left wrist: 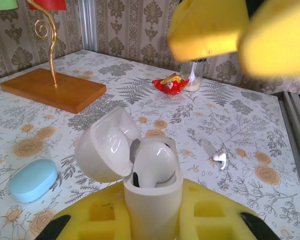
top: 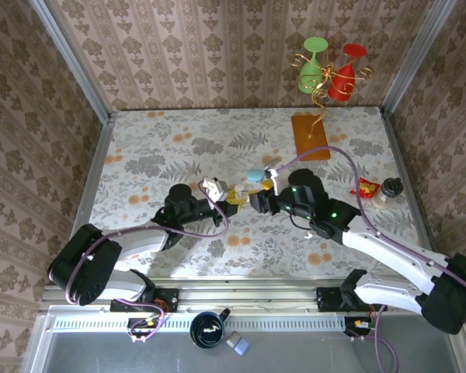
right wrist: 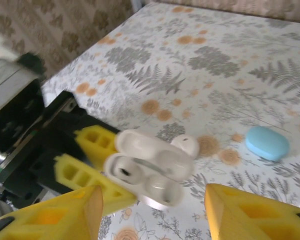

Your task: Insert the wireless bluetooth earbuds into the charging case

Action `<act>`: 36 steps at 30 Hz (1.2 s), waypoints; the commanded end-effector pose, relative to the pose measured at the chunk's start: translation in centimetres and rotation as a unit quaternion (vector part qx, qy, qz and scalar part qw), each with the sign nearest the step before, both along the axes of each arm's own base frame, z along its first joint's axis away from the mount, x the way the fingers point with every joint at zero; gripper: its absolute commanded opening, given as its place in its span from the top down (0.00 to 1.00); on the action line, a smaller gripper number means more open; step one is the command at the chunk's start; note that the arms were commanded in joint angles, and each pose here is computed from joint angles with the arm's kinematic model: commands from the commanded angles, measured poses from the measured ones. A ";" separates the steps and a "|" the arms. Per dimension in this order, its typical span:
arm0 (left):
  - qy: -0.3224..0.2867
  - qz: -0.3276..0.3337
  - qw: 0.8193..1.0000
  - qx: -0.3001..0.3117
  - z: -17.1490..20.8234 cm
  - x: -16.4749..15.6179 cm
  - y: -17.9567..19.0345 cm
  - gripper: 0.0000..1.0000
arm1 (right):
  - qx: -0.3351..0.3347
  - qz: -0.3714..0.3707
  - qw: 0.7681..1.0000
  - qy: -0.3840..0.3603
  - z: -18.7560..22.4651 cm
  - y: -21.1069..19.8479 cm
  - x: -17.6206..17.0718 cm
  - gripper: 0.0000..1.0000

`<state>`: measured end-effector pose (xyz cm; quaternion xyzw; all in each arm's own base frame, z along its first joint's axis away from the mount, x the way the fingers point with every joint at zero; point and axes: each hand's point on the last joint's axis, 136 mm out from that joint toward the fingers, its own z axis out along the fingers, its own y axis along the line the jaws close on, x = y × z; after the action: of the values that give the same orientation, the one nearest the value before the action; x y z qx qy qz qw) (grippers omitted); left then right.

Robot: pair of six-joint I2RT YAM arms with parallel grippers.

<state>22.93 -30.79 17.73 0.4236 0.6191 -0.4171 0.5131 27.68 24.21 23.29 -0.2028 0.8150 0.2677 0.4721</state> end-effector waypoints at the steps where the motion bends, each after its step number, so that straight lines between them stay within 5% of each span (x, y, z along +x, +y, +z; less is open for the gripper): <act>1: -0.038 0.001 0.999 -0.001 -0.1 0.1 0.3 1.00 | 0.045 -0.067 0.996 0.046 -1.1 -3.2 0.7 0.42; 8: -0.062 -0.005 0.998 0.004 -0.4 -0.1 0.4 1.00 | -0.010 -0.244 0.949 0.200 -9.0 -12.4 0.1 0.44; 17: -0.065 -0.018 0.998 0.007 -0.7 -0.3 0.2 1.00 | -0.040 -0.364 0.842 0.397 -18.0 -17.9 -5.3 0.49; 27: -0.062 -0.034 0.998 0.005 -0.8 -0.6 -0.2 1.00 | 0.072 -0.360 0.819 0.441 -20.1 -16.3 -6.8 0.57; 36: -0.061 -0.042 0.997 -0.003 -0.7 -0.5 -0.5 1.00 | 0.091 -0.366 0.815 0.440 -20.4 -16.3 -6.7 0.66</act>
<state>22.13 -30.97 15.42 0.4654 0.5959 -0.4073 0.5123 20.92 7.59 2.92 0.2807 0.9295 0.1917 0.1433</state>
